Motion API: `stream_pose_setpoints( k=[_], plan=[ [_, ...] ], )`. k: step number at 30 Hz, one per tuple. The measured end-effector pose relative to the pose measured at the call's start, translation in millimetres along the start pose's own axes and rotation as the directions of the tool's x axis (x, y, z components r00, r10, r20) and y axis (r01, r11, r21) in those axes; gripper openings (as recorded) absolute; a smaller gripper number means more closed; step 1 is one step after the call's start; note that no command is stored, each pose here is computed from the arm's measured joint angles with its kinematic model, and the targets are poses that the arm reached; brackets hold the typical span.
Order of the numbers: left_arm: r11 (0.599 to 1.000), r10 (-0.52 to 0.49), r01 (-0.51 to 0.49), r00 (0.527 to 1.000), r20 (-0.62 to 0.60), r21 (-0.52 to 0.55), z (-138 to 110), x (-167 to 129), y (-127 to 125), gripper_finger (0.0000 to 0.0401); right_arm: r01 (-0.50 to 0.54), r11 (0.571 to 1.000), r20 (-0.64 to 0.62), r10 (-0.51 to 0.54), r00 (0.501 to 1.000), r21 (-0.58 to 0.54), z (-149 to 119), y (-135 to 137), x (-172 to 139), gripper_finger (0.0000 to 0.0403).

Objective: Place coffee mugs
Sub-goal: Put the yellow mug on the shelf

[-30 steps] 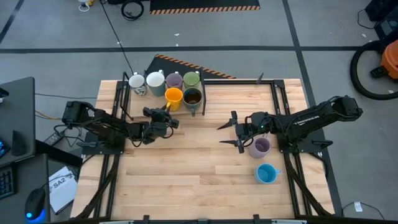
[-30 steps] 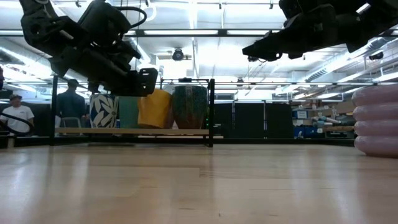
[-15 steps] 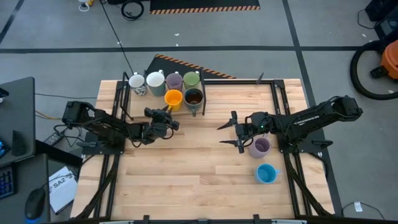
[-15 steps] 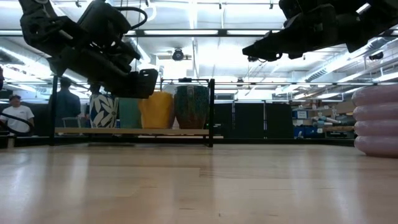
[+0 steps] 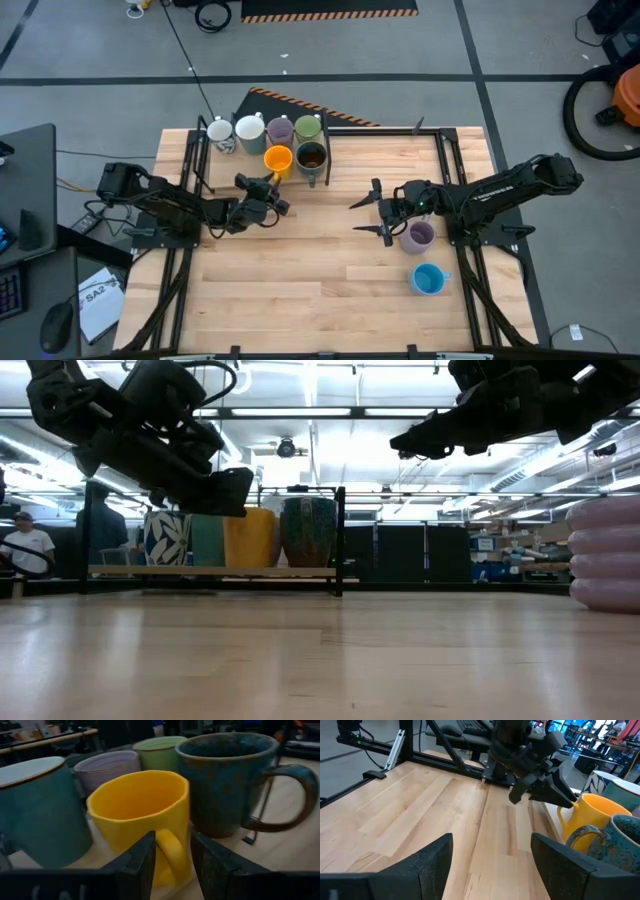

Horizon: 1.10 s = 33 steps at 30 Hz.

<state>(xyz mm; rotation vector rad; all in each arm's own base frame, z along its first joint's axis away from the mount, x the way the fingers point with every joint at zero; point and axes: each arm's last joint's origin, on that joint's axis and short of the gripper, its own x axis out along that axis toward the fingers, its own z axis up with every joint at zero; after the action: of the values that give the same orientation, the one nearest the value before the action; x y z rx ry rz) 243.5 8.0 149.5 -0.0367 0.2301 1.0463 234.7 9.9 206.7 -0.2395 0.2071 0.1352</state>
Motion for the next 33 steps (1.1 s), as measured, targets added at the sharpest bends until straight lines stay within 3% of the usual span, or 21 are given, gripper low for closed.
stream_pose_setpoints(
  k=[11,25,33],
  plan=[
    [1.000,0.027,-0.027,1.000,-0.008,-0.011,3,9,6,0.0130,-0.005,1.000,0.000,0.005,1.000,0.000,0,0,0,0.0274],
    [0.997,-0.074,0.074,0.997,-0.007,-0.012,5,5,0,0.0130,-0.004,1.000,0.005,0.004,1.000,-0.005,0,0,0,0.0274],
    [0.998,-0.035,0.035,0.999,0.005,-0.056,5,6,2,0.0130,-0.004,1.000,0.005,0.004,1.000,-0.002,0,0,0,0.0274]
  ],
)
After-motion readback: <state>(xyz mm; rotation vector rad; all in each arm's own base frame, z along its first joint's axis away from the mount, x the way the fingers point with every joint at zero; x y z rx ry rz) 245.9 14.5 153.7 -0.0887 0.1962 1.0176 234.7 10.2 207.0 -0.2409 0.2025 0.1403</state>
